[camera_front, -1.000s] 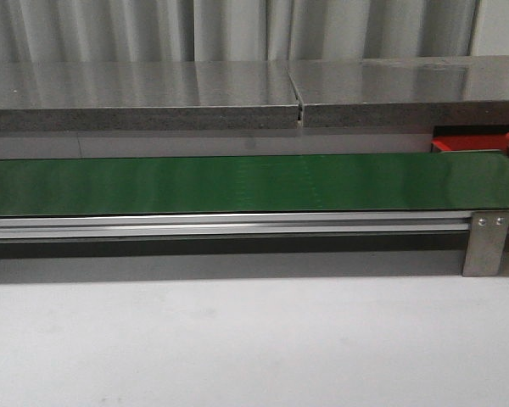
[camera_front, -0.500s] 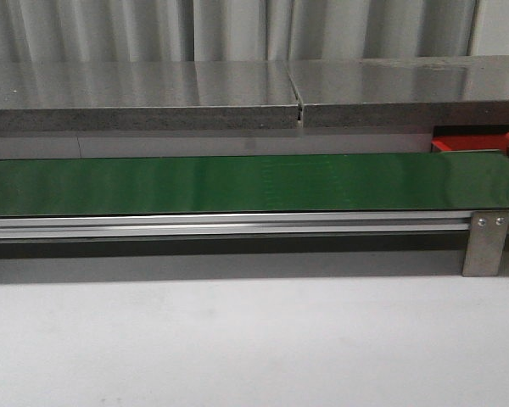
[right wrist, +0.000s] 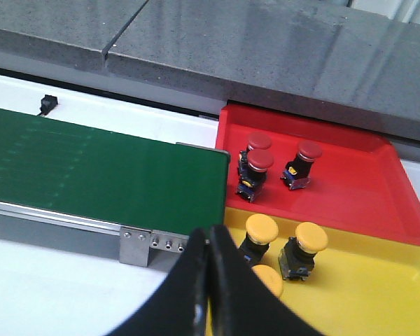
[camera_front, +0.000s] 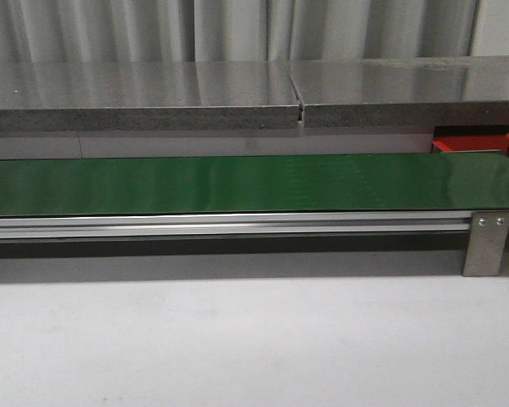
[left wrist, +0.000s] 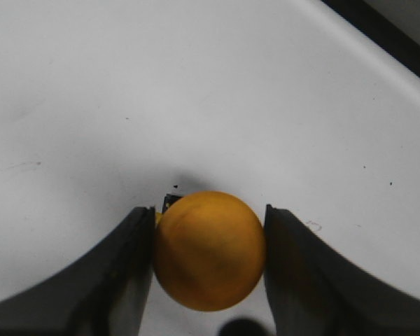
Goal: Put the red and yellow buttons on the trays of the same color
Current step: 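Close the left gripper on the yellow button and lift it, then carry the yellow button onto the belt's near end, release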
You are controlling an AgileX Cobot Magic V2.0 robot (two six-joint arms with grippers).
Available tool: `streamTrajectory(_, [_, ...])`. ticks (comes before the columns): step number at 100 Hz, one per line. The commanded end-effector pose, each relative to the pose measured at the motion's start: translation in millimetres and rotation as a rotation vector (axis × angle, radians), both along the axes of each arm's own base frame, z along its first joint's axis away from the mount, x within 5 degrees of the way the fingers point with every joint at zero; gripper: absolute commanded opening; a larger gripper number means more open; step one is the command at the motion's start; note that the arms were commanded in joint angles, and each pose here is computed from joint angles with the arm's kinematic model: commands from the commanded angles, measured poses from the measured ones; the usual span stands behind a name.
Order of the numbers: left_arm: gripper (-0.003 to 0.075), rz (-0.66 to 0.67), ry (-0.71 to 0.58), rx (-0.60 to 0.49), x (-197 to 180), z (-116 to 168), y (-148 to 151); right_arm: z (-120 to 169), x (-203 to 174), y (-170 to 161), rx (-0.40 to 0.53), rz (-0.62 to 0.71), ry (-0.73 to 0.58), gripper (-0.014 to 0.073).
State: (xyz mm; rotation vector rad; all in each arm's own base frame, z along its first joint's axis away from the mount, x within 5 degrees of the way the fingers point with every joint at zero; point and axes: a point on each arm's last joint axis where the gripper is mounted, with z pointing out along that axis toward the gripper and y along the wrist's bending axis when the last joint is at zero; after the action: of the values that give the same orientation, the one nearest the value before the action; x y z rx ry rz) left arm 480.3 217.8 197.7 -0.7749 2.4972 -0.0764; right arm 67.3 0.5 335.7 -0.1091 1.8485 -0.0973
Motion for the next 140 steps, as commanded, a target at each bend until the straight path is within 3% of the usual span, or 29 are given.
streamTrajectory(1, [0.0231, 0.014, -0.146, 0.044, -0.5, 53.2, -3.6, 13.6, 0.4, -0.4, -0.009, -0.004, -0.09, -0.0066])
streamTrajectory(43, [0.0188, -0.069, -0.287, 0.123, -24.8, 146.7, -51.3, 13.6, 0.4, -0.4, -0.009, -0.004, -0.09, -0.0066])
streamTrajectory(73, [0.0188, -0.083, -0.341, 0.196, -89.1, 186.2, -79.6, 13.6, 0.4, -0.4, -0.009, -0.004, -0.09, -0.0066])
streamTrajectory(101, [0.0188, -0.079, -0.338, 0.184, -139.7, 172.8, -100.5, 13.6, 0.4, -0.4, -0.009, -0.004, -0.09, -0.0066])
streamTrajectory(140, [0.0188, -0.171, -0.198, 0.136, -132.6, 120.1, -119.2, 13.6, 0.4, -0.4, -0.009, -0.004, -0.09, -0.0066])
